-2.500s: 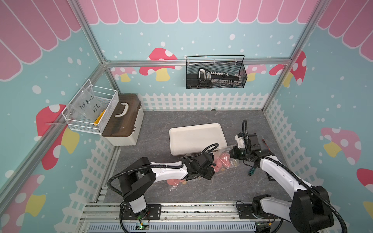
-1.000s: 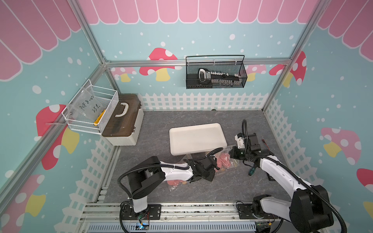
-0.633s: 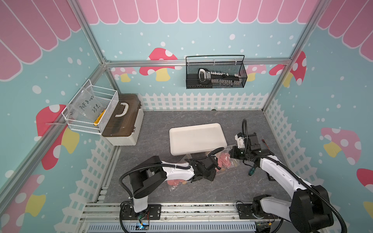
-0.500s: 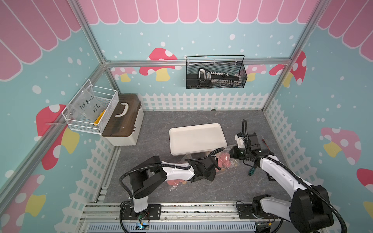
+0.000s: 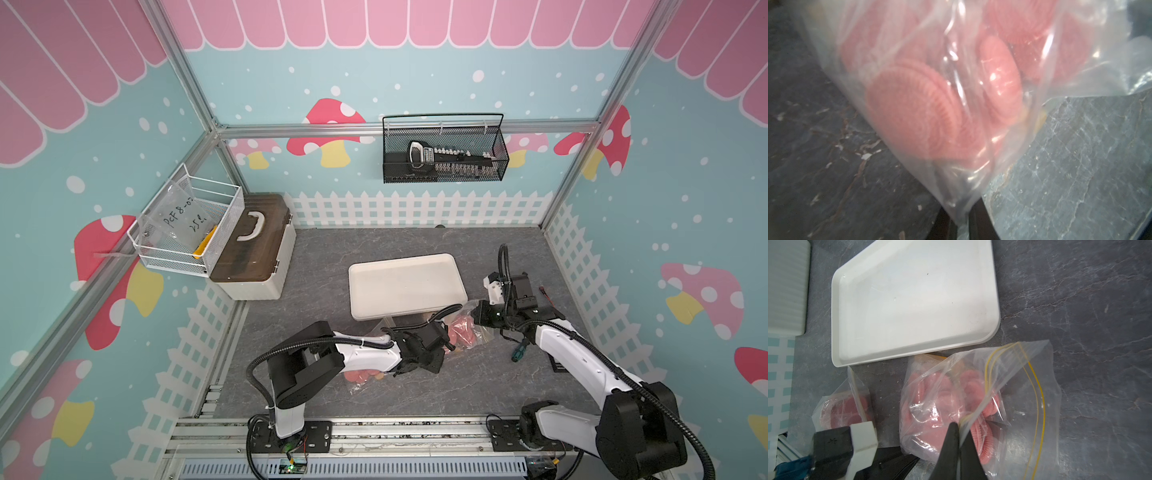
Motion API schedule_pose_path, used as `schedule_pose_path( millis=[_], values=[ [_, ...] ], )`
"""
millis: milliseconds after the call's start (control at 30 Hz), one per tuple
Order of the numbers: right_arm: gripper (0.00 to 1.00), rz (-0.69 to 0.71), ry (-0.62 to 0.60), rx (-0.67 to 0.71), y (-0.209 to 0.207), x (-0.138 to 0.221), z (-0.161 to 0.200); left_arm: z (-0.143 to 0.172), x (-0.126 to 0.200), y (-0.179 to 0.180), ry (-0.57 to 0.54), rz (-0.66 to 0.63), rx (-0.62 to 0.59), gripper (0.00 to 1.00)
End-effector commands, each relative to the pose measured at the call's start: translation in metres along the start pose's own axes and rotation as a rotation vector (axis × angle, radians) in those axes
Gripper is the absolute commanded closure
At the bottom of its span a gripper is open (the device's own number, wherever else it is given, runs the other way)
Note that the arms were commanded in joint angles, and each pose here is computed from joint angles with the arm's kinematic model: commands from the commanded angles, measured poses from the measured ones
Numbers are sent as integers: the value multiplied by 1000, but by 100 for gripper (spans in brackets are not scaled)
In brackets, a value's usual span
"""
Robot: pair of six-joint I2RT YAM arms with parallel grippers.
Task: Pour cookies out of the ziploc bag
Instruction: 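Pour the cookies out of the ziploc bag onto the tray.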
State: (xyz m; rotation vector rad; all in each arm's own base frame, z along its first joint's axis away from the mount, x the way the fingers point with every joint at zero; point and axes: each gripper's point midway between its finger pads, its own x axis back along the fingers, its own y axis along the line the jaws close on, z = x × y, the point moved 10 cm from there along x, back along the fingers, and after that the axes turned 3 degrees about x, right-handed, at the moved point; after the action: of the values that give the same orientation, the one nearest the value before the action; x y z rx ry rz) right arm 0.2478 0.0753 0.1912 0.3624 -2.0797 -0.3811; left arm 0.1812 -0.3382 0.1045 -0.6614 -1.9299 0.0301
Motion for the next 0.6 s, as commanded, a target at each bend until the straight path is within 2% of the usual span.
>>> schedule_pose_path(
  millis=[0,300,567],
  values=[
    [100,-23,-27,20,5,9,-8,12,-2,6,68,-55,4,89],
    [100,-85,-57,45,13,17,-11,3,13,0,31,-35,0,99],
    [100,-124,-75,54,19,24,-14,-5,30,-3,-11,-28,-3,100]
  ],
)
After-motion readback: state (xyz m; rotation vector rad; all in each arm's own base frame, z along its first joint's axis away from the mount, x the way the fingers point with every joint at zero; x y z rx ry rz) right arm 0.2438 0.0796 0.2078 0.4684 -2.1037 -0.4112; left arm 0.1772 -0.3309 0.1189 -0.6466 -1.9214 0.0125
